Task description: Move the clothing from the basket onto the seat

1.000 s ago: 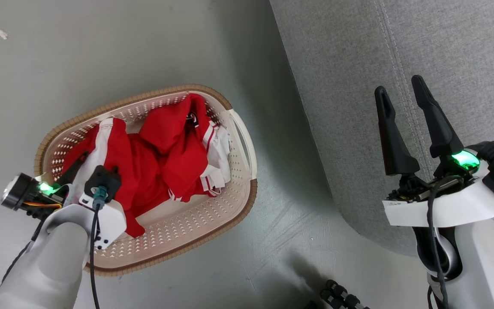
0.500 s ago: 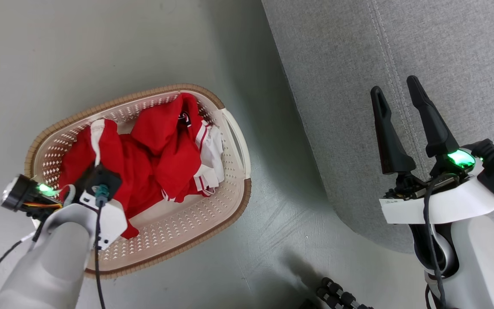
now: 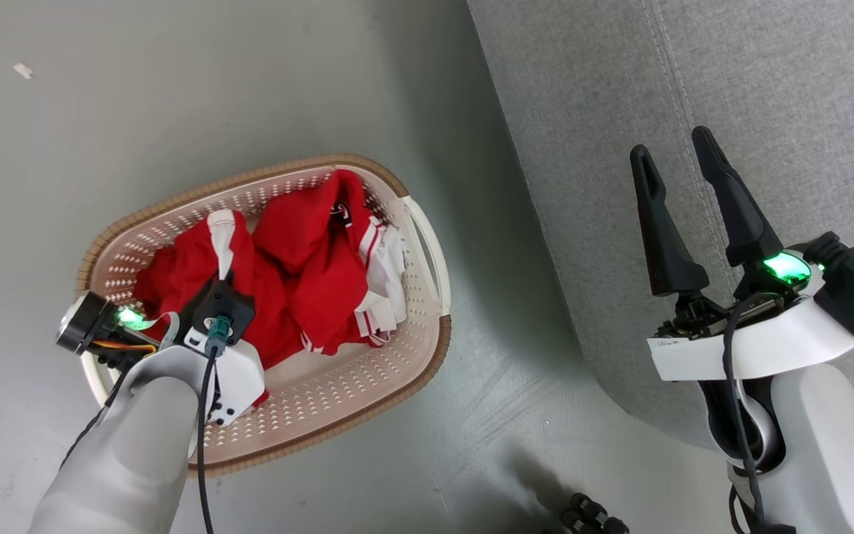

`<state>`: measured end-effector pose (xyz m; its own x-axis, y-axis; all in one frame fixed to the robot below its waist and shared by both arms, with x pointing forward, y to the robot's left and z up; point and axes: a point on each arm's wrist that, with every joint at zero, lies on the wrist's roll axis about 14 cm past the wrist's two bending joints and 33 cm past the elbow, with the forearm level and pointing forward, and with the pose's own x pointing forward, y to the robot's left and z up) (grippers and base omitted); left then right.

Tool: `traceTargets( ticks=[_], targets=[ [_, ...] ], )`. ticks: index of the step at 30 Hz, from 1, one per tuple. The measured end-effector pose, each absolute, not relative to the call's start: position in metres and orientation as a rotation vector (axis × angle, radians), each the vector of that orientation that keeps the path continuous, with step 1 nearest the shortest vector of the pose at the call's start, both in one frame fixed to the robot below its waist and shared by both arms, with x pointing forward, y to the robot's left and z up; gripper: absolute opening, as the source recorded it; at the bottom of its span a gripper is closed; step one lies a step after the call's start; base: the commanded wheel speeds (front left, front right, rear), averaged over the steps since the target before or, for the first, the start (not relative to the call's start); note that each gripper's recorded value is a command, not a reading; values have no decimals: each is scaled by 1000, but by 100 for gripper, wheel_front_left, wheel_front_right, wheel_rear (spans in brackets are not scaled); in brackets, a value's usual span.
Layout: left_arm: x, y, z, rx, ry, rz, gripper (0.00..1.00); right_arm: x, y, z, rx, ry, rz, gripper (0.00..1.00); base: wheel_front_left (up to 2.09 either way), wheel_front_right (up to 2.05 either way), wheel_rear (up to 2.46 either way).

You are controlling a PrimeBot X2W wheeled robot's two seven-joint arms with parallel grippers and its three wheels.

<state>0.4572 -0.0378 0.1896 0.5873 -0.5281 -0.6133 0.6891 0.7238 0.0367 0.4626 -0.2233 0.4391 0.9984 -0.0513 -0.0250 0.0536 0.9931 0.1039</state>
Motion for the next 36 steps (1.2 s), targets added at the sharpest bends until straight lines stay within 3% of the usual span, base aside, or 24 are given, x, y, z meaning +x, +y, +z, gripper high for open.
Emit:
traceTargets(
  ticks=[16,36],
  targets=[
    [510,-41,283,129,356,-605,0,477,-200,456,94,-36,23,100,0,0,0],
    [519,18,436,-9,-11,-380,0,485,-153,494,64,-133,161,100,0,0,0]
  ],
)
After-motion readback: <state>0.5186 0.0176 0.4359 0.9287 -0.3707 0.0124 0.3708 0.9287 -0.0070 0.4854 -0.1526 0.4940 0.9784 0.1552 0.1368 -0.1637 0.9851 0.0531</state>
